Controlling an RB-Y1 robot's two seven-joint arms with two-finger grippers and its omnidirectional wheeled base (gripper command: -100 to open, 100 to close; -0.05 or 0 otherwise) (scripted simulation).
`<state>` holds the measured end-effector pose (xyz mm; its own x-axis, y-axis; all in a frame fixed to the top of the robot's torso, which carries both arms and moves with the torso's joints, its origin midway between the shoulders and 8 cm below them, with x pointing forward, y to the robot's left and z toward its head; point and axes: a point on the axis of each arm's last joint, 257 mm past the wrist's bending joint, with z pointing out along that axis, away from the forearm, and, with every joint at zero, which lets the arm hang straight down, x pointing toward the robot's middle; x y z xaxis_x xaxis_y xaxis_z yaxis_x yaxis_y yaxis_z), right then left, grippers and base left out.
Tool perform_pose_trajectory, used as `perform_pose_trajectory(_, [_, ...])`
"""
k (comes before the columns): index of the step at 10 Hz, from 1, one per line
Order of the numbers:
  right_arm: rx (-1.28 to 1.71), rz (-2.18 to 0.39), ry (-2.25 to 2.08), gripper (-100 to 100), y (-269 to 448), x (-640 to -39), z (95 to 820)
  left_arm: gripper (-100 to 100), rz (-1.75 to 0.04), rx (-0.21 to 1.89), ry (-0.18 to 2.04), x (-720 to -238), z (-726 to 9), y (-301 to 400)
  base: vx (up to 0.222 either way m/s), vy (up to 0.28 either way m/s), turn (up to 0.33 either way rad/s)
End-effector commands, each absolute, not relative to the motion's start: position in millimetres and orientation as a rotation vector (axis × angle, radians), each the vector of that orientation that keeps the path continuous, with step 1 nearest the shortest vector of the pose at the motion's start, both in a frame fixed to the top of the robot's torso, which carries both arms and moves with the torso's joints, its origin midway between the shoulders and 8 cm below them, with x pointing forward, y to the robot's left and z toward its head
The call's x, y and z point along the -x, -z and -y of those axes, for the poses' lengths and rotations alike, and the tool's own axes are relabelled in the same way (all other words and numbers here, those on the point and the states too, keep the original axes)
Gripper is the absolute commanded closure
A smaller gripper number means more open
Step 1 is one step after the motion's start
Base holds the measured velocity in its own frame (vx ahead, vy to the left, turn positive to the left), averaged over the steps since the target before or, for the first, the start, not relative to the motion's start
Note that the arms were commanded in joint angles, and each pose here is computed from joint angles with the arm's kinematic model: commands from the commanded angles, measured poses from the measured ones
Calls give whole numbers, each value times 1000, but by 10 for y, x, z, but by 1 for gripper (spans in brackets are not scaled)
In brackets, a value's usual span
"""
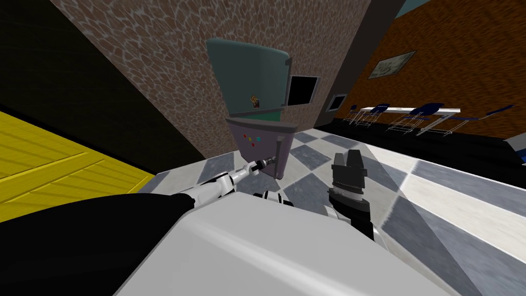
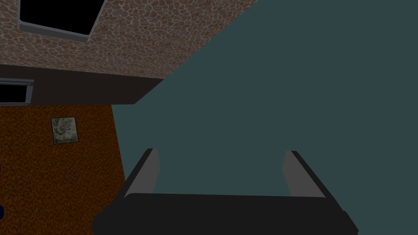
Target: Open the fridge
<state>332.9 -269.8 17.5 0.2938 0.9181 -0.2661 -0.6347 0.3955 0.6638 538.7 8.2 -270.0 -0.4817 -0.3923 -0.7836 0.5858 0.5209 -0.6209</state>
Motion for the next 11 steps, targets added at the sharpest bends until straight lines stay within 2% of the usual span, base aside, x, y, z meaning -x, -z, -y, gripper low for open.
perform_pose_trajectory(1, [-484,-688,-1088,0,-174,-3329,2698,-100,-1720,-191,1191,-5406,-14,2587,-128,131,-40])
perform_pose_trajectory(7, [-484,-687,-1089,0,-174,-3329,2698,-100,-1724,-187,1177,-5699,-10,2239,-43,-26,-20])
perform_pose_trajectory(8, [-484,-688,-1089,0,-174,-3329,2698,0,-1725,-186,1177,-5707,-11,2236,0,0,0])
perform_pose_trajectory(11, [-484,-688,-1089,0,-174,-3329,2698,0,-1725,-186,1177,-5706,-11,2236,0,0,0])
